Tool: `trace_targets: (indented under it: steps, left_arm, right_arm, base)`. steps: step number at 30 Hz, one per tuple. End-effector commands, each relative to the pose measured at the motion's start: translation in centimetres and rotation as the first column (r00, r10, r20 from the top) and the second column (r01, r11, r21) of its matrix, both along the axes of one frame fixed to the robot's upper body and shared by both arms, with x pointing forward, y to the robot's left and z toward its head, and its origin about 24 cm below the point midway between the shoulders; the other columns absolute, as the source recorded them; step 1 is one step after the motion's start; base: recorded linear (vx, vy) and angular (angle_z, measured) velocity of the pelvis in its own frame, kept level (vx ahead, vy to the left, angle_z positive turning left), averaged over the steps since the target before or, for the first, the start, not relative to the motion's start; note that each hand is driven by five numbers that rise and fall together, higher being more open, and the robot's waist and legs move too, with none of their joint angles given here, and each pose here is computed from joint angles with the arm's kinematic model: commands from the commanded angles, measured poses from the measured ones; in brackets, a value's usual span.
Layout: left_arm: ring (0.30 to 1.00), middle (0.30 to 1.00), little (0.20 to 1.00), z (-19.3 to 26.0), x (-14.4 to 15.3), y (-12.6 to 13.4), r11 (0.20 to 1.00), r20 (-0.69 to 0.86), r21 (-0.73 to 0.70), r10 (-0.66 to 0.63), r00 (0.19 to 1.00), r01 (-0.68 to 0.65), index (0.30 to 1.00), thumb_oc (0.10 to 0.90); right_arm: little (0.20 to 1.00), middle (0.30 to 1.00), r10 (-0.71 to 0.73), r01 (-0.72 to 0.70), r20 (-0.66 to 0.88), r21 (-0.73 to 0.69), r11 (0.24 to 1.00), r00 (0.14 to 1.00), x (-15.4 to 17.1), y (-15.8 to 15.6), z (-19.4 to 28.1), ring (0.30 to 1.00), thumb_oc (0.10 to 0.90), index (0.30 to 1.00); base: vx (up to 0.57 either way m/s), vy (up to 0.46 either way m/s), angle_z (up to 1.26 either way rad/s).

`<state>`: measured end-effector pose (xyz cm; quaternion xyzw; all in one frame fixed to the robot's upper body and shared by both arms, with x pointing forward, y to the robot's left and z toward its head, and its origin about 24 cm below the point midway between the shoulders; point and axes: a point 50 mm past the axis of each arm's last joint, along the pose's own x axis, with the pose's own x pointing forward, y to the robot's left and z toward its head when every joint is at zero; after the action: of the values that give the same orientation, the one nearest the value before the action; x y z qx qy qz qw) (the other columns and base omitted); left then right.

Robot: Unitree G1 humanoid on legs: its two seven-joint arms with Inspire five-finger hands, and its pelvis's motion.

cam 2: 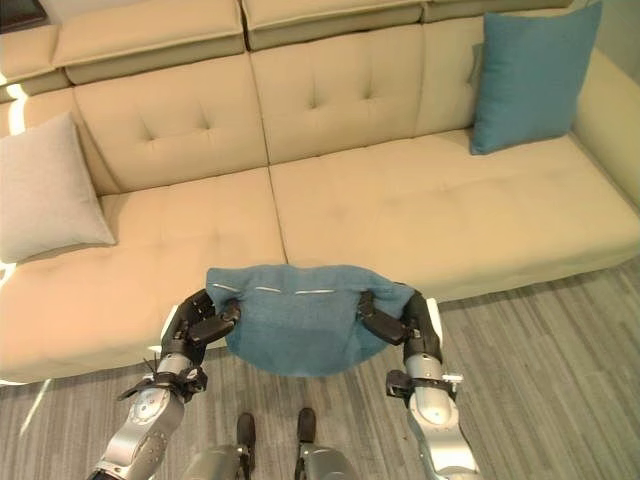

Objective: Pick up all the scattered cushions and arrange them neatly on the sofa.

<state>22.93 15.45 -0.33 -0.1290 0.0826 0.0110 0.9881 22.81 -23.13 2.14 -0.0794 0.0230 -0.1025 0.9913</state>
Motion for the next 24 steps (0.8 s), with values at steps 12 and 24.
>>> trace_targets:
  steps: [12,24]
  left_arm:
    - [0.300,0.300,0.300,5.4,1.4,0.9,0.999,0.295,0.033,-0.039,0.955,0.030,0.300,0.400]
    - [0.300,0.300,0.300,5.1,1.5,0.4,0.999,0.297,-0.007,-0.033,0.954,0.036,0.300,0.400]
  right_arm:
    - [0.300,0.300,0.131,-0.157,0.323,0.054,0.986,0.937,2.0,3.9,5.4,0.300,0.400,0.300]
    - [0.300,0.300,0.142,-0.157,0.329,0.018,0.987,0.933,2.1,3.7,5.7,0.300,0.400,0.300]
  base:
    - [0.09,0.110,-0.34]
    - [0.17,-0.073,0.14]
